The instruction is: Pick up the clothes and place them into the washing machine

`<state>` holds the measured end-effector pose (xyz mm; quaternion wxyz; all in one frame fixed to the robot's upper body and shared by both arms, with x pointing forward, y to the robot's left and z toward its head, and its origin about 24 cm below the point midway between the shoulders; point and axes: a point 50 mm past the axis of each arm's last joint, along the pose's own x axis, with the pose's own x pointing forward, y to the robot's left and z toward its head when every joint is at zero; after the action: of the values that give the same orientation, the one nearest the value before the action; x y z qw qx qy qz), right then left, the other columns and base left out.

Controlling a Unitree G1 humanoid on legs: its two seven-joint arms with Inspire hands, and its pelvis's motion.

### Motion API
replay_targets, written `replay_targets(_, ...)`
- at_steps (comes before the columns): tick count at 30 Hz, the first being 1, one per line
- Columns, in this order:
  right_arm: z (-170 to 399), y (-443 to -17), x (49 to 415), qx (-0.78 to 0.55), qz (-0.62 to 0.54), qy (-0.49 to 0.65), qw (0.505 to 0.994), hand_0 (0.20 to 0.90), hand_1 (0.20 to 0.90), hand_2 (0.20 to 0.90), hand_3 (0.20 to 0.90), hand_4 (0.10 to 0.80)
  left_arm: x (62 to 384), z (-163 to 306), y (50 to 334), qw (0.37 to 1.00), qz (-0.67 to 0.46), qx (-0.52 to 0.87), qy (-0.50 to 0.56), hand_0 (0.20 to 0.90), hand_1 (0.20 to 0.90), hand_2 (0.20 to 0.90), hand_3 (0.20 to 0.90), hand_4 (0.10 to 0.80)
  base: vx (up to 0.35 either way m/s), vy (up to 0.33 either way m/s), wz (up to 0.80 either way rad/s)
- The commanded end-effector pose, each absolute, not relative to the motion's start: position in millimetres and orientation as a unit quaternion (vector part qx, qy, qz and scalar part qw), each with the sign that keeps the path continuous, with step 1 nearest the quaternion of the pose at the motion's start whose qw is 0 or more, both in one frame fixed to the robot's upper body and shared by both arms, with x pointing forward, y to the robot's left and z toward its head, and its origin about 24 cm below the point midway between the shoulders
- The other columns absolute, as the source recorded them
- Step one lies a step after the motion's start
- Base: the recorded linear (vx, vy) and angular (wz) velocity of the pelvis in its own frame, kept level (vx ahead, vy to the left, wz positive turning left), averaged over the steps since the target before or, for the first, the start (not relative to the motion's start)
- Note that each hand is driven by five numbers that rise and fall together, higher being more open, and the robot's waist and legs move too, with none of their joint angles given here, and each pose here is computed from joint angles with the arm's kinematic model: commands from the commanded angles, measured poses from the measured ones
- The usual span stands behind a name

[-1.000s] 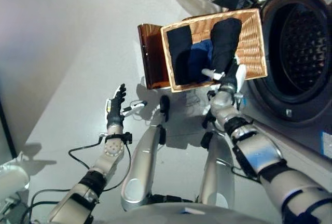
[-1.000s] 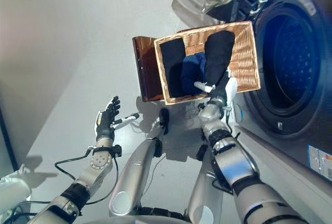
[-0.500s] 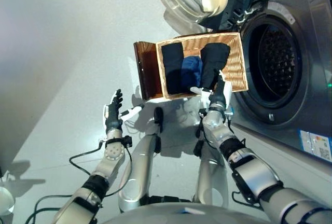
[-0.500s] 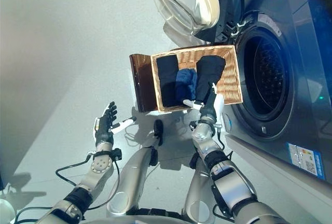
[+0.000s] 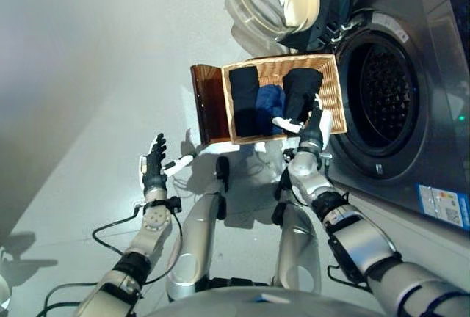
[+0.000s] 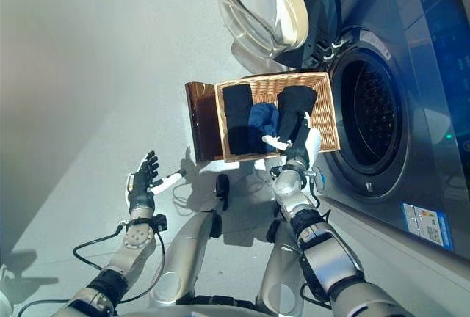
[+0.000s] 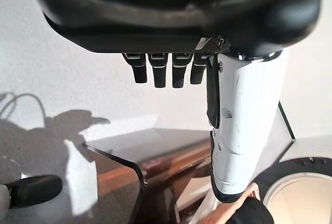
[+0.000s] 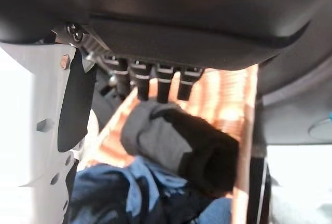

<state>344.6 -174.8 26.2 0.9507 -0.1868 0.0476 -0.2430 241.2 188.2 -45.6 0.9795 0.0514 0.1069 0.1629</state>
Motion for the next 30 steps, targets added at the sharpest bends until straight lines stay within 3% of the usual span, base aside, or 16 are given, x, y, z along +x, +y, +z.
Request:
replay_targets(1, 57.6, -200.0, 361.2, -0.195, -0.293, 0.005, 0.936, 0.9, 0.9, 0.9, 0.9, 0.8, 238.8, -41.7, 197.6, 0.98, 0.171, 0.053, 0.082, 0.9, 0.9, 0.9, 0.9, 0.8, -0.085, 0.016, 0.05)
replay_targets(13, 100.7, -274.3, 371.8, -0.226, -0.419, 0.066, 0.877, 0.9, 0.9, 0.9, 0.9, 0.8, 226.3, -43.9, 200.0, 0.985, 0.116, 0.09, 0.089, 0.9, 0.9, 0.9, 0.9, 0.8, 0.01, 0.017, 0.0)
replay_targets(30, 169.4, -291.3, 385.0, -0.273, -0.455, -0.002, 0.848, 0.9, 0.9, 0.9, 0.9, 0.8, 239.4, -26.9, 190.6, 0.989, 0.114, 0.078, 0.051, 0.9, 0.9, 0.9, 0.9, 0.8, 0.014, 0.026, -0.01)
